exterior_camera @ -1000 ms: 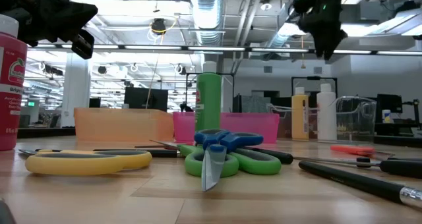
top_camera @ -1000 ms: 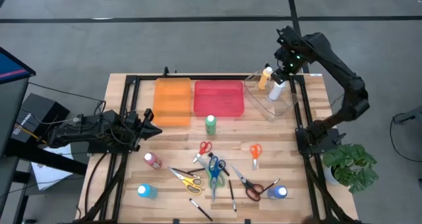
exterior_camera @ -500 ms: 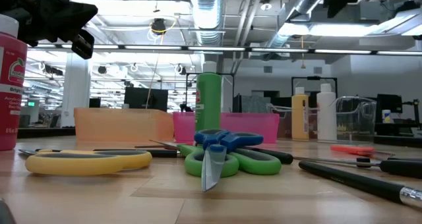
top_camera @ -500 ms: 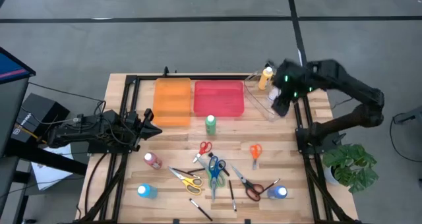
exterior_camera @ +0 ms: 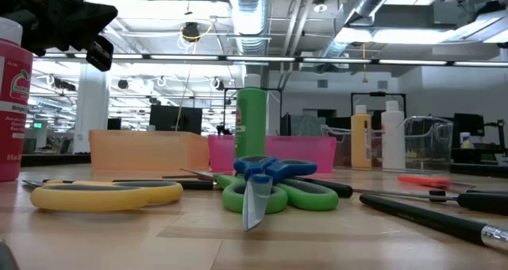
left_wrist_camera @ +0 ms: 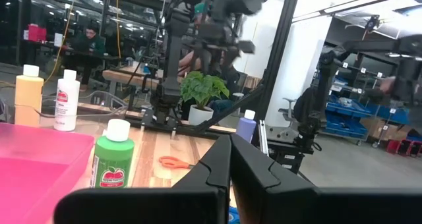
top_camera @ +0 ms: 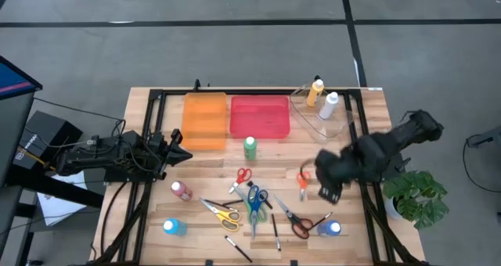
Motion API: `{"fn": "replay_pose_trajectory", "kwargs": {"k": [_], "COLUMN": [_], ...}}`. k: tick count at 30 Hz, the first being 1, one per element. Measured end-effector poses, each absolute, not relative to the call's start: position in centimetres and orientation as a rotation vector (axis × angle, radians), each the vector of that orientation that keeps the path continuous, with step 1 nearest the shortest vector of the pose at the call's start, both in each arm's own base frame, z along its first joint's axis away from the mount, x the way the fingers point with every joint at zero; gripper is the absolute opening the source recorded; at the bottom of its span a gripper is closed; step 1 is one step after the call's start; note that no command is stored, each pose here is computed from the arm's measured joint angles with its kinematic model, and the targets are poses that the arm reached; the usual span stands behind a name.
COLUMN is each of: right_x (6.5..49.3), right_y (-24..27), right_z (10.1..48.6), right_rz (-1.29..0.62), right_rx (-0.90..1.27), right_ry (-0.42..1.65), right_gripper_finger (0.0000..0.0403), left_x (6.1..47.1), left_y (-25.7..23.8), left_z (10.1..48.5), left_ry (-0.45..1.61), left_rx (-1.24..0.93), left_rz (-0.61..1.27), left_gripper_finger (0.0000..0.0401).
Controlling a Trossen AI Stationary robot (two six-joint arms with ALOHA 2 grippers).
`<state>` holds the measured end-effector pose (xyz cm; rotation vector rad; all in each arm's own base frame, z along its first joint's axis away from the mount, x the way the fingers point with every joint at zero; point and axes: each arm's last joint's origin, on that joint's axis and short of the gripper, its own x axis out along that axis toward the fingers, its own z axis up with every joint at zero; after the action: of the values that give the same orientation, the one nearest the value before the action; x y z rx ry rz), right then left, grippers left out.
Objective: Pick & Place Paint Supplies
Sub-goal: Put the violet paint bottle into the transparent bin
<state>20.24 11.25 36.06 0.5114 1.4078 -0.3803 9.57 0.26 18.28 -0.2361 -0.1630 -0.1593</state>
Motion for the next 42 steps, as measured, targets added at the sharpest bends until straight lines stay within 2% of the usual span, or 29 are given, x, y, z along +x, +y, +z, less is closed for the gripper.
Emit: {"fn": "replay_pose_trajectory", "kwargs": {"k": [6,10,13,19,25,35,42], "right_x": [19.3,18.4,18.0,17.3,18.2,19.7,19.7], "right_y": [16.2,18.6,19.5,20.3,21.1,23.3,23.3], "right_z": [34.3,33.8,34.1,34.0,32.9,30.7,30.7], "right_rz": [-0.43,-0.44,-0.434,-0.477,-0.503,-0.474,-0.473], "right_rx": [0.497,0.571,0.65,0.658,0.666,0.716,0.707], "right_ry": [1.466,1.47,1.42,1.335,1.367,1.521,1.523], "right_gripper_finger": [0.0213,0.0213,0.0213,0.0213,0.0214,0.0286,0.0295], "left_x": [9.6,9.6,9.6,9.6,9.6,9.6,9.6], "left_y": [0.3,0.3,0.3,0.3,0.3,0.3,0.3], "left_z": [18.3,18.3,18.3,18.3,18.3,18.3,18.3], "left_ry": [-0.163,-0.163,-0.163,-0.163,-0.163,-0.166,-0.166], "left_rx": [-0.236,-0.236,-0.236,-0.236,-0.236,-0.236,-0.236], "left_rz": [-0.16,-0.159,-0.16,-0.159,-0.16,-0.159,-0.16], "left_gripper_finger": [0.0001,0.0001,0.0001,0.0001,0.0001,0.0001,0.0001]}}
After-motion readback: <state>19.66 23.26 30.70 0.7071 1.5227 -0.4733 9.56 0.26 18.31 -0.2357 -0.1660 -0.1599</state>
